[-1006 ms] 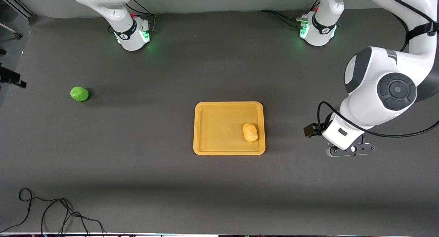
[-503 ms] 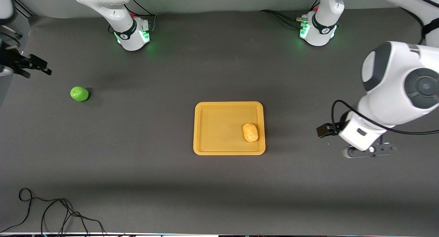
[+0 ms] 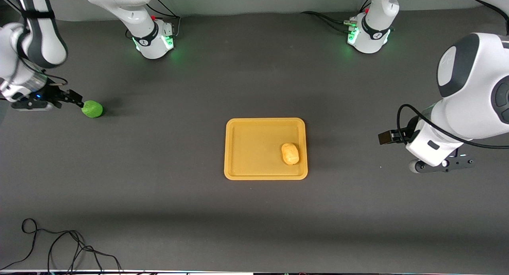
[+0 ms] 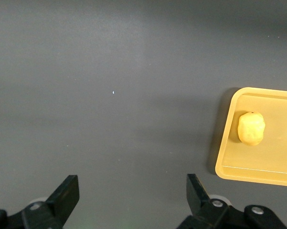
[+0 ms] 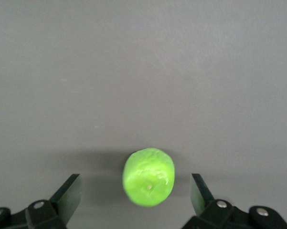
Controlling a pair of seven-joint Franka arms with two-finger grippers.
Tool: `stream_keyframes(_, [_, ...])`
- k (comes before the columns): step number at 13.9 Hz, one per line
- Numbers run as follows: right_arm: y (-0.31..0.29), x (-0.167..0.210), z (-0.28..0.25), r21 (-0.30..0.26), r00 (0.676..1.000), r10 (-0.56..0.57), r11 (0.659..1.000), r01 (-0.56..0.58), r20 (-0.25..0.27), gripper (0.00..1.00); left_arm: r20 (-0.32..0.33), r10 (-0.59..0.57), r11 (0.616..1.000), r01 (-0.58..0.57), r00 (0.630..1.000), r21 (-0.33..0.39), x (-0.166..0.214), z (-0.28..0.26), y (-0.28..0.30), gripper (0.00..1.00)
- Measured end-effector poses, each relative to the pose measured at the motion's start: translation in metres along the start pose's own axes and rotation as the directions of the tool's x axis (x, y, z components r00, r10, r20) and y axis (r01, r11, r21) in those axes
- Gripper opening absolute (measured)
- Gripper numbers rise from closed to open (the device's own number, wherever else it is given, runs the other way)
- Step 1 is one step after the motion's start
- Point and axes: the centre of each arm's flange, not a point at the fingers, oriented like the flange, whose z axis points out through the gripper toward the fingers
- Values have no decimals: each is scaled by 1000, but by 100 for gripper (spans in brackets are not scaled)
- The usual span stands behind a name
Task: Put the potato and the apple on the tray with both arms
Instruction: 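Grasp the green apple with the right gripper and lift it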
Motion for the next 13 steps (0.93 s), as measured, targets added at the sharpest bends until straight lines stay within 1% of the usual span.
stream_keyframes(3, [1,-11,37,-19,999,8,1000,-7,42,100,-6,8,1000,-8,1000,2,3,3,0,100])
stream_keyframes(6, [1,-16,53,-19,997,8,1000,-7,82,100,-29,12,1000,-12,1000,0,-2,-11,-4,100])
stream_keyframes(8, [2,-17,62,-27,996,7,1000,-5,92,100,-40,15,1000,-15,999,-3,-2,-13,-5,100])
stream_keyframes(10, [3,-18,72,-37,995,6,999,-3,101,100,-77,58,998,-59,995,-10,8,-9,-7,100])
stream_keyframes(11, [3,-19,77,-40,994,7,999,-3,108,98,-90,101,995,-102,991,-6,13,-3,-10,100])
stream_keyframes(12, [3,-20,80,-42,994,7,999,-3,113,97,-92,142,990,-141,986,13,16,5,-15,100])
stream_keyframes(13, [3,-20,83,-42,993,7,999,-2,118,87,-91,177,984,-174,980,41,20,13,-23,100])
